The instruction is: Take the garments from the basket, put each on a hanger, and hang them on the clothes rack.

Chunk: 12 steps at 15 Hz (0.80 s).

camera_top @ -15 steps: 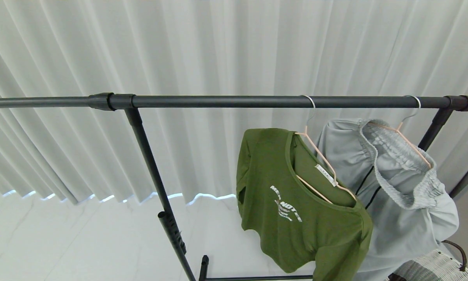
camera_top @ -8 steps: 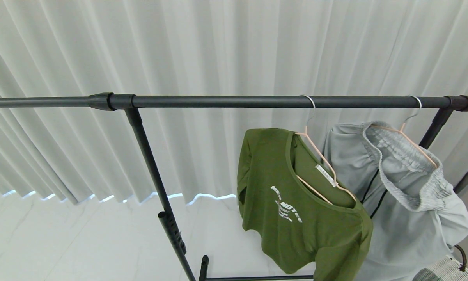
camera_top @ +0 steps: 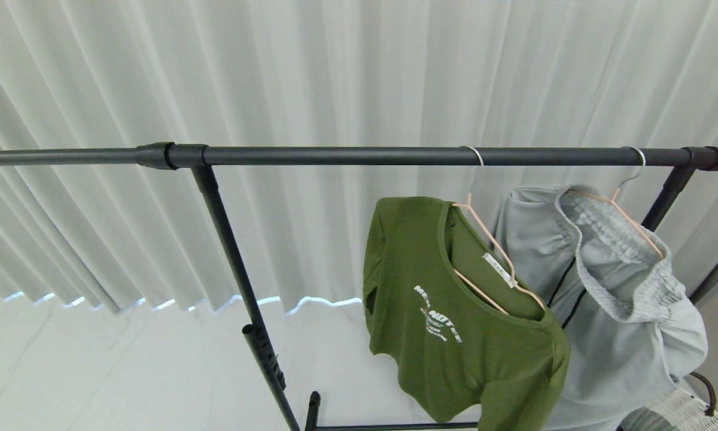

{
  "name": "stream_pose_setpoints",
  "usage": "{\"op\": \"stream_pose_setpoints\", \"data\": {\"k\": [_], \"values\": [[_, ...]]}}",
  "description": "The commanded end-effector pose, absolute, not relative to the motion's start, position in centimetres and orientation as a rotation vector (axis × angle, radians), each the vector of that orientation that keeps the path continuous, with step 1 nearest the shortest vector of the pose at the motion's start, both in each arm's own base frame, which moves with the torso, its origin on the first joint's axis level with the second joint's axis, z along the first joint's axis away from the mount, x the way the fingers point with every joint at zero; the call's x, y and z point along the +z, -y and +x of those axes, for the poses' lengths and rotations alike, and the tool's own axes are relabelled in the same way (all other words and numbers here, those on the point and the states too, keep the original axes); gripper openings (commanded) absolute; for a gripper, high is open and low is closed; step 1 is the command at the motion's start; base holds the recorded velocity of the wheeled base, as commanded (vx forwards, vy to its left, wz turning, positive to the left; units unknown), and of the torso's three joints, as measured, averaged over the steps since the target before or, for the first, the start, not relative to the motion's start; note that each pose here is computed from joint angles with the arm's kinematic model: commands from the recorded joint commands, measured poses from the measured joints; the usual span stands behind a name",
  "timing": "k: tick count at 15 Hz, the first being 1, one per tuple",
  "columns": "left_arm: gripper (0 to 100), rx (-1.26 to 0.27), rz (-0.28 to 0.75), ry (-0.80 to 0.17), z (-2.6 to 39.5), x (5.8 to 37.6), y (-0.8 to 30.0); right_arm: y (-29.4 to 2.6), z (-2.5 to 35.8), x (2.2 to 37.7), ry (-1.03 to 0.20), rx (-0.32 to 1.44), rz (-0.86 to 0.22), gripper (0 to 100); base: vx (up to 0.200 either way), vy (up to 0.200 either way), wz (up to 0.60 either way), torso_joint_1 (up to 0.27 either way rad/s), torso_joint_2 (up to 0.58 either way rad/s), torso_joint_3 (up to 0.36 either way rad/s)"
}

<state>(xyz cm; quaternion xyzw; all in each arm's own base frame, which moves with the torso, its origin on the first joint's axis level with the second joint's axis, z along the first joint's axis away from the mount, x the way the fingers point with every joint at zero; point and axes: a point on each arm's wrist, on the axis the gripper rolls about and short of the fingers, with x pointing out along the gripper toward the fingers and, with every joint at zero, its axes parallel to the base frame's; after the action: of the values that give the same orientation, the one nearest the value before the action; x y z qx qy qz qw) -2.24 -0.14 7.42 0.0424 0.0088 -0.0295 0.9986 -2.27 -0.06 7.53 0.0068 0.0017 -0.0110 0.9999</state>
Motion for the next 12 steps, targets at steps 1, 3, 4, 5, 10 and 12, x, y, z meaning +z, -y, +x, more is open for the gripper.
{"op": "stream_pose_setpoints", "data": {"k": [1,3,4,5,10,12], "values": [[100,-0.057,0.085,-0.011,-2.28,7.41,0.14,0.06,-2.27,7.54,-0.003,-0.021,0.014,100,0.000,0.000,0.00,0.000,0.00,0.000],[100,-0.059,0.085,-0.011,-2.28,7.41,0.14,0.06,-2.27,7.54,-0.003,-0.021,0.014,100,0.000,0.000,0.00,0.000,0.00,0.000],[100,-0.059,0.085,-0.011,-2.28,7.41,0.14,0.06,-2.27,7.54,-0.003,-0.021,0.014,100,0.000,0.000,0.00,0.000,0.00,0.000],[100,-0.059,0.085,-0.011,-2.28,7.41,0.14,0.06,-2.27,7.54,-0.003,-0.021,0.014,100,0.000,0.000,0.00,0.000,0.00,0.000],[100,-0.059,0.085,-0.011,-2.28,7.41,0.14,0.06,-2.27,7.54,-0.003,-0.021,0.014,100,0.000,0.000,0.00,0.000,0.00,0.000],[100,-0.059,0.085,-0.011,-2.28,7.41,0.14,0.06,-2.27,7.54,-0.003,-0.021,0.014,100,0.000,0.000,0.00,0.000,0.00,0.000]]}}
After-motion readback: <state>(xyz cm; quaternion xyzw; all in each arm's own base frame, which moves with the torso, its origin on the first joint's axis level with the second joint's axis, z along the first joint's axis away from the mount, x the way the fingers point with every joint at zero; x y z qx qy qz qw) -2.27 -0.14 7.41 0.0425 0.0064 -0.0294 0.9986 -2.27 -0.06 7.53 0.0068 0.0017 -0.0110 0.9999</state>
